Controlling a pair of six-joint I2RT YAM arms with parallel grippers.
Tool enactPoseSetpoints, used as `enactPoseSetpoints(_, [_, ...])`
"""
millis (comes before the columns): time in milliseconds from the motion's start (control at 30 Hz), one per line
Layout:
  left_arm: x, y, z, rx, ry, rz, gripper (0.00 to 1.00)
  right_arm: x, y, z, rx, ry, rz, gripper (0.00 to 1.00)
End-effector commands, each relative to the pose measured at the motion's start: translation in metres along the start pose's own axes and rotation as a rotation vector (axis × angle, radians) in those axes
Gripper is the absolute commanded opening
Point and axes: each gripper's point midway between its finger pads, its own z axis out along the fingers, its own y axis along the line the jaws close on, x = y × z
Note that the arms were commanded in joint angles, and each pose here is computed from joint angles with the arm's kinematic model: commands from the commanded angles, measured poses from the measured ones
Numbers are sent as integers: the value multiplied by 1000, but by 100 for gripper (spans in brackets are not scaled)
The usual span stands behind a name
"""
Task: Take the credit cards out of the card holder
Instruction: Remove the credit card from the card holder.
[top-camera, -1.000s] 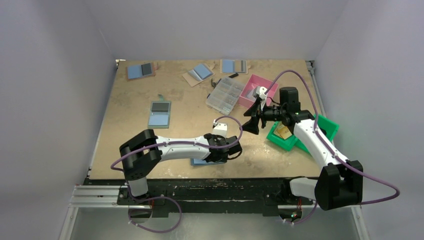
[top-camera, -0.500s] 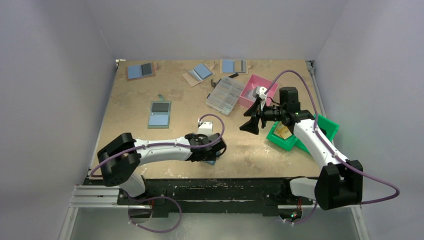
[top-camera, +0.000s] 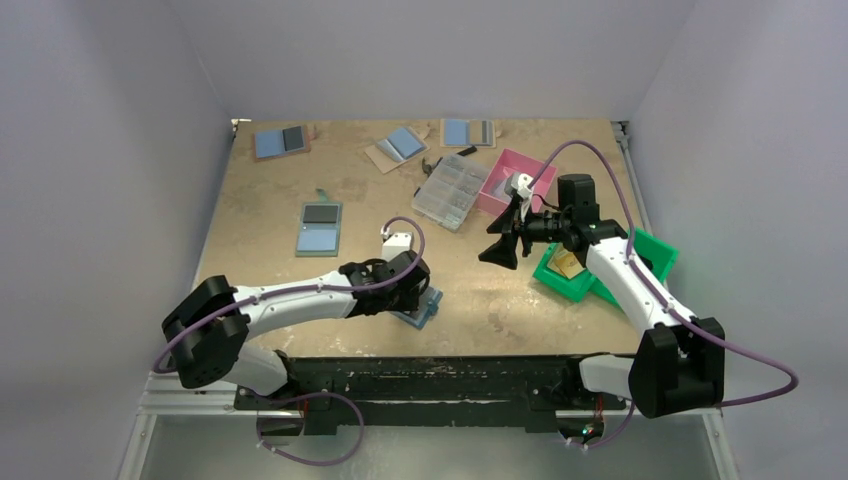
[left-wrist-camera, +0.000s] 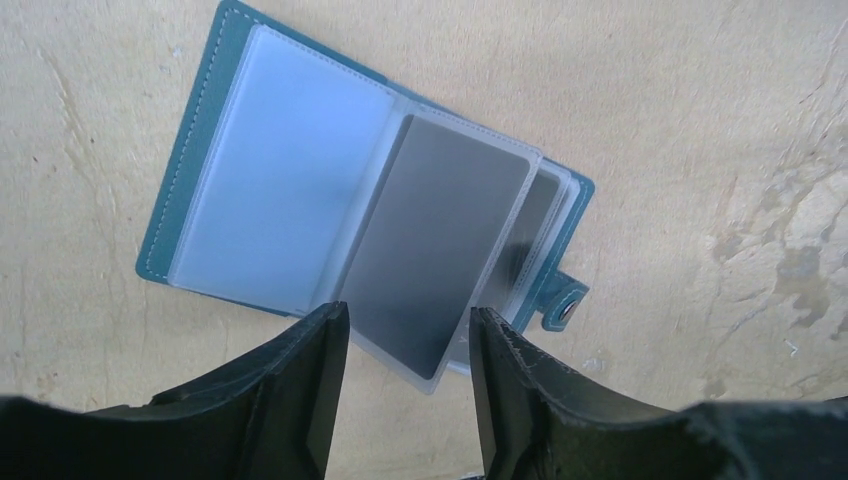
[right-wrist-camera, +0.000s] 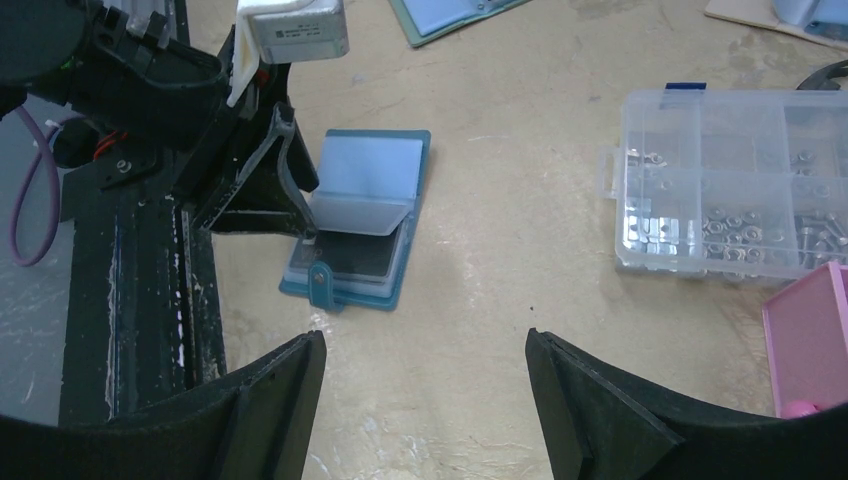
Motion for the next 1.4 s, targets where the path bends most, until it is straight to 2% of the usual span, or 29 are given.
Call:
enactPoseSetpoints(0, [-14, -4, -3, 57, -35, 43, 50, -3, 2, 2, -10, -9, -20, 81])
enactPoseSetpoints(267, [-17, 1, 5, 59, -21, 77, 33, -3, 2, 2, -11, -8, -19, 81])
enactPoseSetpoints(733, [-39, 24, 3, -52, -73, 112, 33, -1, 2, 2, -14, -4, -16, 81])
enactPoseSetpoints(1233, [-62, 22, 13, -96, -99, 245, 18, -1, 2, 3, -15, 0, -13, 82])
enactPoseSetpoints(1367, [-66, 26, 18, -121, -98, 264, 17, 0, 2, 3, -16, 1, -13, 82])
